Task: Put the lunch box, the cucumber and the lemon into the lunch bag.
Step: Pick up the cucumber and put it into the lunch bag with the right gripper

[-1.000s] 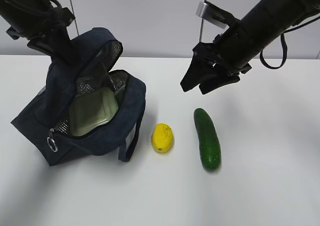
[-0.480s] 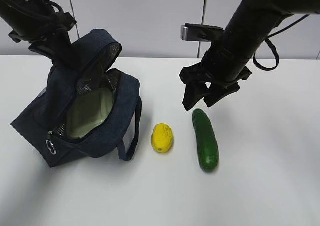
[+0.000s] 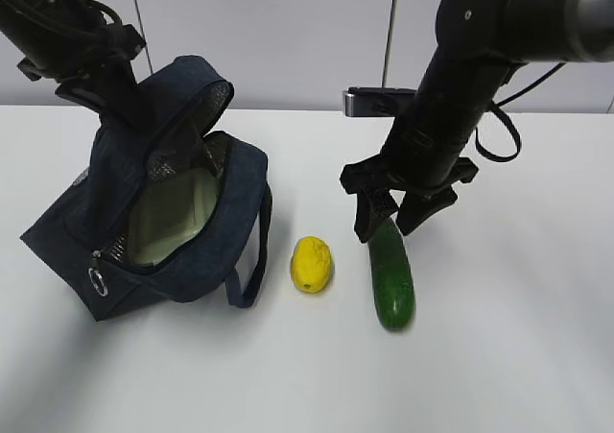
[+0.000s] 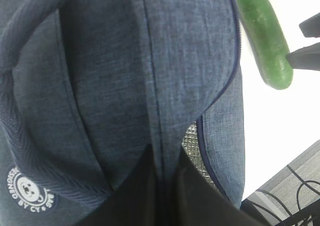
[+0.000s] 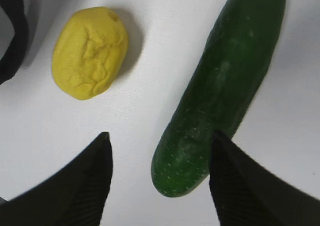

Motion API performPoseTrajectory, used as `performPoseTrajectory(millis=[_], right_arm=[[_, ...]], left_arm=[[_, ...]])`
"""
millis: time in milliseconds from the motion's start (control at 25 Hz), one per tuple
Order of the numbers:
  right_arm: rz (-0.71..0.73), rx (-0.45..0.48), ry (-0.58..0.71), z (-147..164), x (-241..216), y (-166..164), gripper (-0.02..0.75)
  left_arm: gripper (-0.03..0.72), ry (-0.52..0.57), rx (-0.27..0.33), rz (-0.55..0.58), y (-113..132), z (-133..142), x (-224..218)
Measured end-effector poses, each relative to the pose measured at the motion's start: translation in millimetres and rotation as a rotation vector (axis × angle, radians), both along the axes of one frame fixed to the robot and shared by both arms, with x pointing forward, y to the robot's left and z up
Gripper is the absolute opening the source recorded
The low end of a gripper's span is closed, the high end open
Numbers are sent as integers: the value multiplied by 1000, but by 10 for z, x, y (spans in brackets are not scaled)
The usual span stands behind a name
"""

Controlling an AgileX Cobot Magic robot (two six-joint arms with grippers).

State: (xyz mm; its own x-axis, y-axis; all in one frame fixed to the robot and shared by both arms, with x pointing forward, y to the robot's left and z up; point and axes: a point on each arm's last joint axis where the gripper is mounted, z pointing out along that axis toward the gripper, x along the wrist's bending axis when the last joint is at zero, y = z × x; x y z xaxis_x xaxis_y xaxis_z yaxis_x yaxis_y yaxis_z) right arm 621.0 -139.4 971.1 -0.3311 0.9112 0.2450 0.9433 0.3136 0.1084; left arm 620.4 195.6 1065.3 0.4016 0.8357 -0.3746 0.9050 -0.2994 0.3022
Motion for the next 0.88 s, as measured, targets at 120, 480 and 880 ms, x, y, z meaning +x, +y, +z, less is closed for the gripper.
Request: performPoseTrajectory(millis=[120,480,880], right_arm=[[-20,-19,23,-106,18,-5,456],[-76,-69,52,-315,68,-27,456],[-99,-87,80,-556,111,-20,456]], left_arm=[[3,-3,1,-5,0,0,0],[3,-6,2,-11,0,0,0],[3,-6,2,-11,0,0,0]])
